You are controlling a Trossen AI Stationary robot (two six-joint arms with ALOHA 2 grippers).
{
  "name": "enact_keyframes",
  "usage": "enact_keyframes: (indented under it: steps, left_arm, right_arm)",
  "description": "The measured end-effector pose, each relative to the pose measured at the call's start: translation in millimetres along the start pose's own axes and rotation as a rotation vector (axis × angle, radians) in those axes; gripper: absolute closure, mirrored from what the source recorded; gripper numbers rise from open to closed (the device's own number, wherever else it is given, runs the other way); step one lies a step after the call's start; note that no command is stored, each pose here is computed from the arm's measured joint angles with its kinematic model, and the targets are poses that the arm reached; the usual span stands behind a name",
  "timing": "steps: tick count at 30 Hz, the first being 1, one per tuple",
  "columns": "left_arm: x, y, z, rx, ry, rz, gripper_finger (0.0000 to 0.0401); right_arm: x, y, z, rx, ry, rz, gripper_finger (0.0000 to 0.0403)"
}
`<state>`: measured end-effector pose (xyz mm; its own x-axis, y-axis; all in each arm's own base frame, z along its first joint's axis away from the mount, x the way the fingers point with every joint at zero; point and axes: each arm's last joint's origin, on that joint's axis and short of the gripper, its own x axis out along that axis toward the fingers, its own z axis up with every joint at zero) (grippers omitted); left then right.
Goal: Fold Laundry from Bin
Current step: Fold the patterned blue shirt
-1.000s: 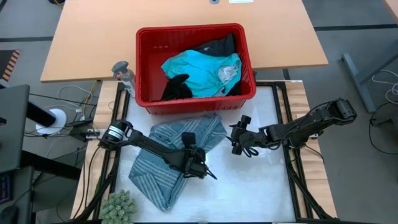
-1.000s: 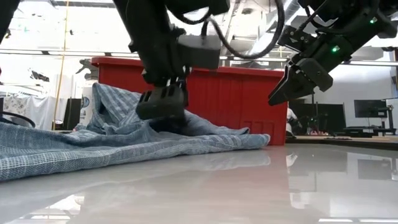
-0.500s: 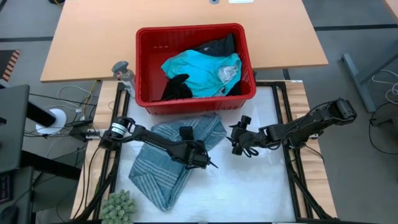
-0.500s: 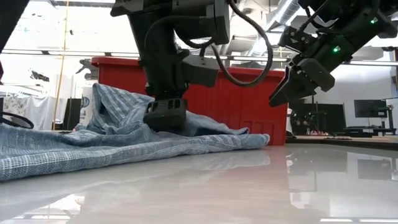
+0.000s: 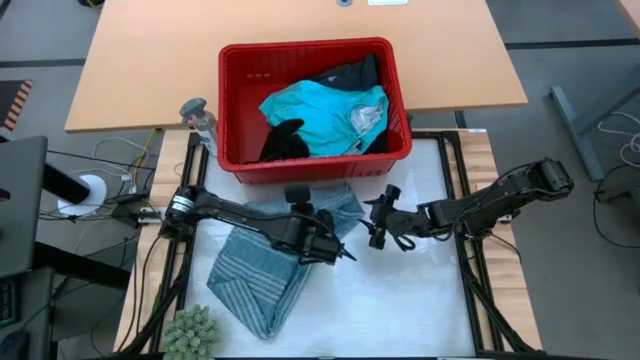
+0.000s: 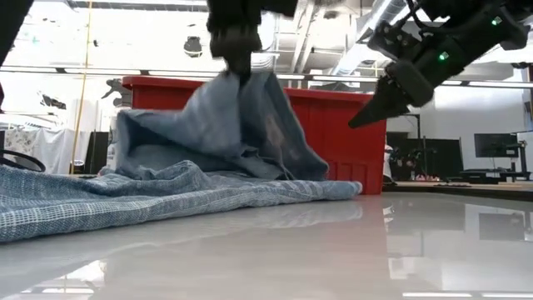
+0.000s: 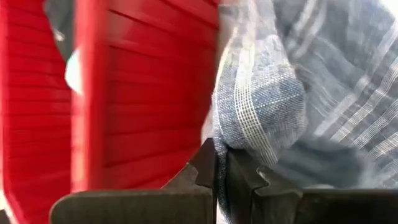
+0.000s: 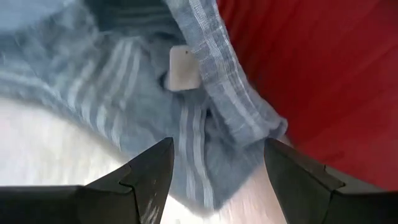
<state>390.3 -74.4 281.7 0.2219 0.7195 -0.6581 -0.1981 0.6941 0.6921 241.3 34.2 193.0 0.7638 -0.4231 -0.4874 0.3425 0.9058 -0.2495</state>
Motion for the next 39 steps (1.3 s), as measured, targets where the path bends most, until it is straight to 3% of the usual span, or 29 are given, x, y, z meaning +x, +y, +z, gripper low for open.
enact_keyframes:
  steps: [7,24,39]
  left_arm:
    - [-37.5,24.4,5.2,-0.014,-0.050,-0.018,0.0401]
    - [-51.2,30.7,1.0,0.034,-0.050,-0.034,0.0401]
    - [-51.2,30.2,0.8,0.035,-0.045,-0.053,0.0401]
  right_arm:
    - [-0.1,-0.5,11.3,-0.071,-0.100,-0.017,0.0127]
    - [10.8,-15.4,-6.9,-0.624,0.059,-0.109,0.0127]
    - [69.4,-29.0,-12.5,-0.727,-0.019,-0.072,0.0130]
